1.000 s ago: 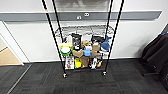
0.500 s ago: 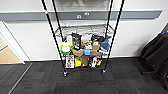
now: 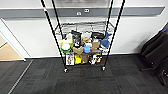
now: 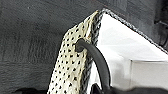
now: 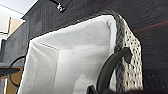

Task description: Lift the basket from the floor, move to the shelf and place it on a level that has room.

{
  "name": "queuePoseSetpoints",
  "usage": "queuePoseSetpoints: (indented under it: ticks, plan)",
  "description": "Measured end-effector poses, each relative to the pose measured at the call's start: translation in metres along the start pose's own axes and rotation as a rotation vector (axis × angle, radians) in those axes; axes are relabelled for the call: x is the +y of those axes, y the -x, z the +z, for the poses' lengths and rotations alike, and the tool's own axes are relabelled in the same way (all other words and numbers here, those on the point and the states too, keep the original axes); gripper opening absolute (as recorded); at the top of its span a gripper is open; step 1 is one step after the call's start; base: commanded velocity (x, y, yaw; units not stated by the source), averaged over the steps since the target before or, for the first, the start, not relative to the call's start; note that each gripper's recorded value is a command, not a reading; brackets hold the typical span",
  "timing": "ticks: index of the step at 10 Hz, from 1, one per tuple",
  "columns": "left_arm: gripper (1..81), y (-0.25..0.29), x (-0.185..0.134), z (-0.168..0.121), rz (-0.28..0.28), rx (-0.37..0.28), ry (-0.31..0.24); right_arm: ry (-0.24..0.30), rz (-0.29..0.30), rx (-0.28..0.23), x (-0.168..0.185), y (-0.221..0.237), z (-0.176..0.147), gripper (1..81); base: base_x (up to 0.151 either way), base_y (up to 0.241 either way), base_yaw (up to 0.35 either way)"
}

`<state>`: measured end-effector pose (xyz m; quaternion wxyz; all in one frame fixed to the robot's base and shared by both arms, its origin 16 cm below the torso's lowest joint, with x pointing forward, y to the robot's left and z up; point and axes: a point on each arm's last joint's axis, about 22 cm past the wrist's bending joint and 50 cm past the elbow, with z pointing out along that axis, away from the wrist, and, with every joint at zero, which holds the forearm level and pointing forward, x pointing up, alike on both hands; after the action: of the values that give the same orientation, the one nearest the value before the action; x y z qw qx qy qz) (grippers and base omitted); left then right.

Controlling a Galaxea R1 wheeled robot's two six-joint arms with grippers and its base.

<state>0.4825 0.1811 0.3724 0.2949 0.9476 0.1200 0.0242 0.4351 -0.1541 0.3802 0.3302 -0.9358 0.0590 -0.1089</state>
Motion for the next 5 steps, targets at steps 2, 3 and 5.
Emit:
queuePoseSetpoints:
  ticks: [2, 3, 5]
  plan:
    - [1.0, 0.010, 0.003, -0.009, -0.024, -0.012, 0.001, -0.004, 0.014, -0.004, -0.008, 0.004, -0.008, 1.0, 0.000, 0.000, 0.000]
    - [1.0, 0.011, 0.006, -0.018, -0.021, -0.011, 0.005, -0.012, 0.011, -0.001, -0.016, 0.004, -0.013, 1.0, 0.000, 0.000, 0.000]
    - [1.0, 0.010, 0.022, -0.044, -0.004, 0.008, 0.025, -0.018, -0.004, 0.020, -0.031, -0.002, -0.030, 1.0, 0.000, 0.000, 0.000]
